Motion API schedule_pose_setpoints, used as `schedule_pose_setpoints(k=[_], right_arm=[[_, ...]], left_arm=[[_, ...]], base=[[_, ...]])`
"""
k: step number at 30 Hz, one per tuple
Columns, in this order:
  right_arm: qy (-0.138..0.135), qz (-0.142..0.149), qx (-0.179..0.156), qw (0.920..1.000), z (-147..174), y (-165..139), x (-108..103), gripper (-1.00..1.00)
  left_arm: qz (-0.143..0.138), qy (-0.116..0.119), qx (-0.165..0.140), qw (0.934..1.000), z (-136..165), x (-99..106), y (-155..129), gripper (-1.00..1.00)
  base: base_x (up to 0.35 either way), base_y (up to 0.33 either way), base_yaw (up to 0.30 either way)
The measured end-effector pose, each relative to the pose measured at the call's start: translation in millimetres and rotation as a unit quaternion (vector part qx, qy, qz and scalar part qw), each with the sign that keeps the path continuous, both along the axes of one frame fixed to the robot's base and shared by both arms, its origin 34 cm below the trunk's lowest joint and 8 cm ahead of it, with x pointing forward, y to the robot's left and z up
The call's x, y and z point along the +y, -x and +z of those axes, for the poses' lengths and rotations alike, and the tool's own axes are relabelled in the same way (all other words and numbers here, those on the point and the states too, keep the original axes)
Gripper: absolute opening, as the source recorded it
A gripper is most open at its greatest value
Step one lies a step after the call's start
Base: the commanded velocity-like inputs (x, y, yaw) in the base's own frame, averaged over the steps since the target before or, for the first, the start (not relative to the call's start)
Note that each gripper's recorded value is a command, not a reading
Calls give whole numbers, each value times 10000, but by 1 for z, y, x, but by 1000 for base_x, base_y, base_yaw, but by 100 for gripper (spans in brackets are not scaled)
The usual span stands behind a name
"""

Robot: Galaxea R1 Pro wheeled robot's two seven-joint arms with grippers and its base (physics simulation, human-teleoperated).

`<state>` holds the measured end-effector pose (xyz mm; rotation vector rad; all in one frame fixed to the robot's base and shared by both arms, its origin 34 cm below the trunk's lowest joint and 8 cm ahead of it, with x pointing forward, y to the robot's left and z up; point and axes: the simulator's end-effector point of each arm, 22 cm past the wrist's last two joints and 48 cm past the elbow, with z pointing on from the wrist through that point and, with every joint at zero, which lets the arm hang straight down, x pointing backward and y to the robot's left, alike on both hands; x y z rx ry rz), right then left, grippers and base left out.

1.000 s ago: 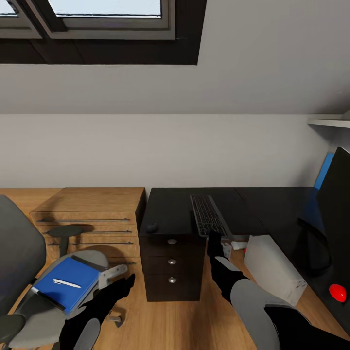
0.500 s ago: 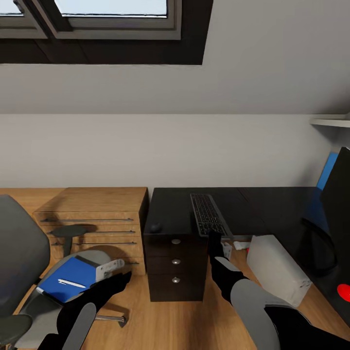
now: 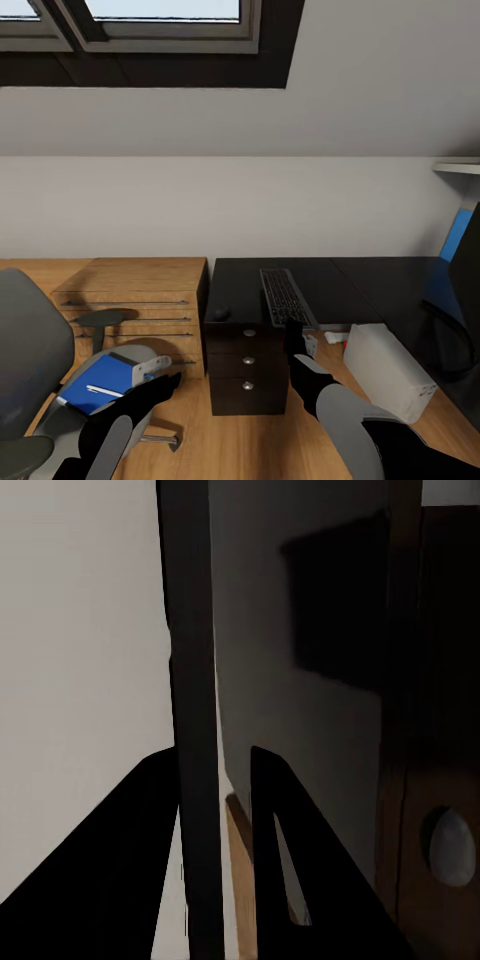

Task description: In the bedroom, organize the workspace by keeping the computer under the desk, ensuring the monitor is on the desk, placing the keyboard on the desk next to the monitor, placing the mouse on the desk next to the keyboard, moving the folder from the swivel chair onto the desk next to the mouse, stacking the notebook on top of the folder with the pen on top of the notebook, and positioning the swivel chair next to the desk.

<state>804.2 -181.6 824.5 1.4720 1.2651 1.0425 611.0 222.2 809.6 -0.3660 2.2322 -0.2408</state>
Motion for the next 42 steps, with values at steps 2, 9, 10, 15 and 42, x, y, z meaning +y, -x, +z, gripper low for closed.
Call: schedule_pose_setpoints(k=[2,9,10,15,42], right_arm=[[-12,-8,6,10000,0,0,0,-100],[-25,-1,18,10000,-1,1,0,-100],[-24,-1,18,10000,-1,1,0,-100],[-17,-6,-6,10000,2,1,0,-100],[-18,19,-28,10000,7,3,1,-100]], left_arm=[[-2,2,3,10000,0,0,0,100],[-6,7,7,10000,0,-1,0,100],[-6,7,6,10000,0,-1,0,100],[-6,6,-18,10000,2,-1,0,100],[-10,13,-92,10000,10,-1,0,100]], base=[[0,16,0],[0,1,0],[0,0,0],[0,0,0],[0,0,0]])
